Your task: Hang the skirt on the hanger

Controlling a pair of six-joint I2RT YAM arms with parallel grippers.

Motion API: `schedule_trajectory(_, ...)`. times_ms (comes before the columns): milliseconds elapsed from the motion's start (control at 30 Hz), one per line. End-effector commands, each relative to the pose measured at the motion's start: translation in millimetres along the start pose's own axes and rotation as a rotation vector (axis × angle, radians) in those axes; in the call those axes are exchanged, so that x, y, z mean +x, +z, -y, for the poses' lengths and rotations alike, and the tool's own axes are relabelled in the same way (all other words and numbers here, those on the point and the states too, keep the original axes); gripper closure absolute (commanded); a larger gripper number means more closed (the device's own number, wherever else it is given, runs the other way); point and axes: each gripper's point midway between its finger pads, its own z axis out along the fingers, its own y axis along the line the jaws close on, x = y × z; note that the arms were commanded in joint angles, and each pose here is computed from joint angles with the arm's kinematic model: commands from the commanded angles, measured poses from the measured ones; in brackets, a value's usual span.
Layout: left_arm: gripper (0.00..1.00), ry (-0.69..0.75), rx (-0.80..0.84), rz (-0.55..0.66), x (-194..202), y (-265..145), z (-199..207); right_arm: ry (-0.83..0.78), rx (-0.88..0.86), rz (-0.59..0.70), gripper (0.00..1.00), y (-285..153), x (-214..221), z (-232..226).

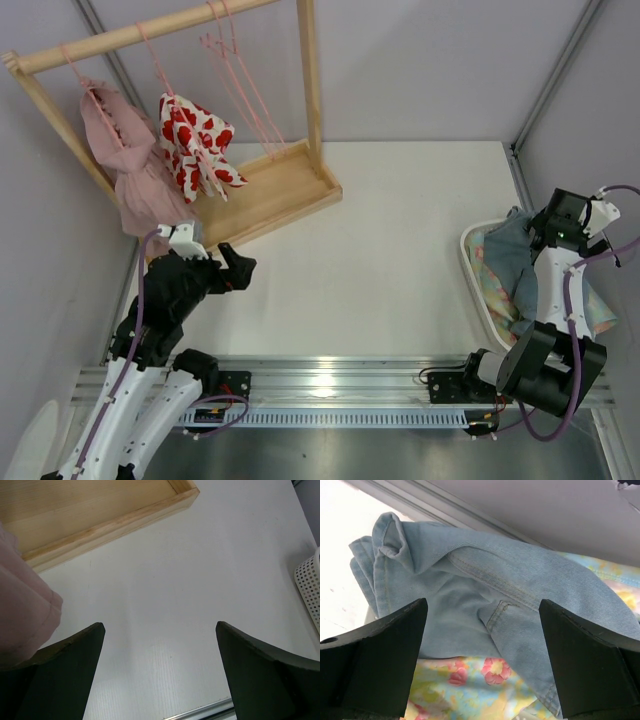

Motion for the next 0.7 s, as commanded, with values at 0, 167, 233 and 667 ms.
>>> schedule_trajectory(0, 0.00, 0.017, 0.024, 0.013, -3.0, 1.1, 4.2, -0.063, 0.012, 0.056, 0.01, 9.8, -1.3, 4.4)
schedule_trajectory(167, 0.01, 0.020, 0.034, 0.012, -1.6, 0.0, 6.1, -0.111, 0.059, 0.071, 0.01, 20.1, 6.4, 15.3)
schedule_trajectory(233, 0.01, 0.021, 0.037, 0.023, -3.5, -1.3, 6.7, -0.138, 0.059, 0.073, 0.03, 20.7, 2.1, 14.1)
schedule_trajectory(667, 0.01, 0.029, 0.062, 0.044, -6.0, -7.4, 12.8, -0.281, 0.216, -0.008, 0.32, 46.6, 19.9, 27.7)
